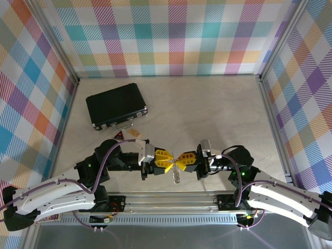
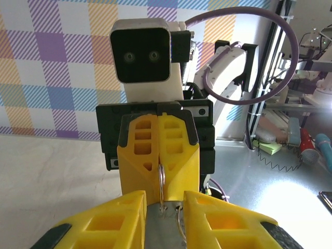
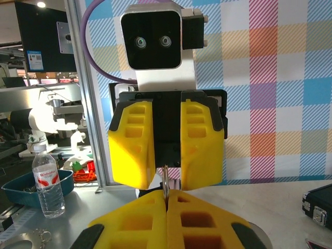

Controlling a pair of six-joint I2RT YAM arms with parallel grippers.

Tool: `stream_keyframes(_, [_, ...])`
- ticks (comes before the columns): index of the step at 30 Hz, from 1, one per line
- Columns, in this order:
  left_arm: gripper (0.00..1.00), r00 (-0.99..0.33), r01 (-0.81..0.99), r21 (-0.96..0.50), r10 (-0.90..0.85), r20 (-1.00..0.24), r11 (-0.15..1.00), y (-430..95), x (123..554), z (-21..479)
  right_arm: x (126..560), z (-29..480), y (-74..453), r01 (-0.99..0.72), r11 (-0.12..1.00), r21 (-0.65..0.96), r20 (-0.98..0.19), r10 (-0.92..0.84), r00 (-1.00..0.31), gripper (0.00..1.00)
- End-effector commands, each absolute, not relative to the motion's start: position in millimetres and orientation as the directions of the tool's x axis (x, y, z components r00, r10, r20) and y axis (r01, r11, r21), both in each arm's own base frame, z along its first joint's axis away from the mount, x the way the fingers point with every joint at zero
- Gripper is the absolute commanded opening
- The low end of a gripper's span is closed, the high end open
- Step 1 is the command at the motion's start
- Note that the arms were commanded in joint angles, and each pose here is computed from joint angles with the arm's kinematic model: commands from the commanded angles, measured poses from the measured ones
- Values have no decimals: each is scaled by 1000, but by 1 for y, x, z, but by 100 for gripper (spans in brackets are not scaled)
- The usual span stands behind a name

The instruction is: Put the keys on the keyring

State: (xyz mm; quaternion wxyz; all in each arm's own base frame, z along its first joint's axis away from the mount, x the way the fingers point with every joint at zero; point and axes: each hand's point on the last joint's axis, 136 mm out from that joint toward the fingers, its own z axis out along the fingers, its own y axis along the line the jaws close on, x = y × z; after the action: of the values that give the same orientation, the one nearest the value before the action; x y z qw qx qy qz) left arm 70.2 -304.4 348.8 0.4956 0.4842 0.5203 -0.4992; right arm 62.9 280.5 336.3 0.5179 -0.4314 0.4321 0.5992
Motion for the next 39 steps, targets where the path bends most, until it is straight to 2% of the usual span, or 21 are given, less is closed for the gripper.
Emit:
stream_keyframes(1, [24,-35,999,-35,-34,-999,-2,-307,64,358,54,354,273,-992,-120,27,-946,317,-64,0])
stream_keyframes(8, [19,-39,999,-39,-44,-998,0,-311,66,356,53,351,272,-992,-122,31,-944,324,-70,0])
stream_keyframes(15, [0,-46,999,-45,-43,-998,-10,-313,66,354,55,344,273,-992,-115,43,-948,308,-76,0])
stream_keyframes(20, [0,-33,999,-33,-32,-999,6,-311,67,352,58,341,275,-993,-99,57,-955,283,-83,0])
stream_keyframes(23, [0,-12,999,-11,17,-1000,42,-307,71,347,61,332,276,-996,-64,56,-977,201,-68,18])
stream_keyframes(27, [0,7,996,17,115,-993,84,-303,78,337,63,323,271,-1000,-6,12,-998,66,-13,32])
stream_keyframes(33, [0,14,995,35,203,-979,98,-300,81,327,65,314,270,-1000,9,-5,-997,-82,5,43])
stream_keyframes(39, [0,3,996,27,247,-969,91,-300,80,323,71,301,278,-999,16,-31,-986,-166,28,44])
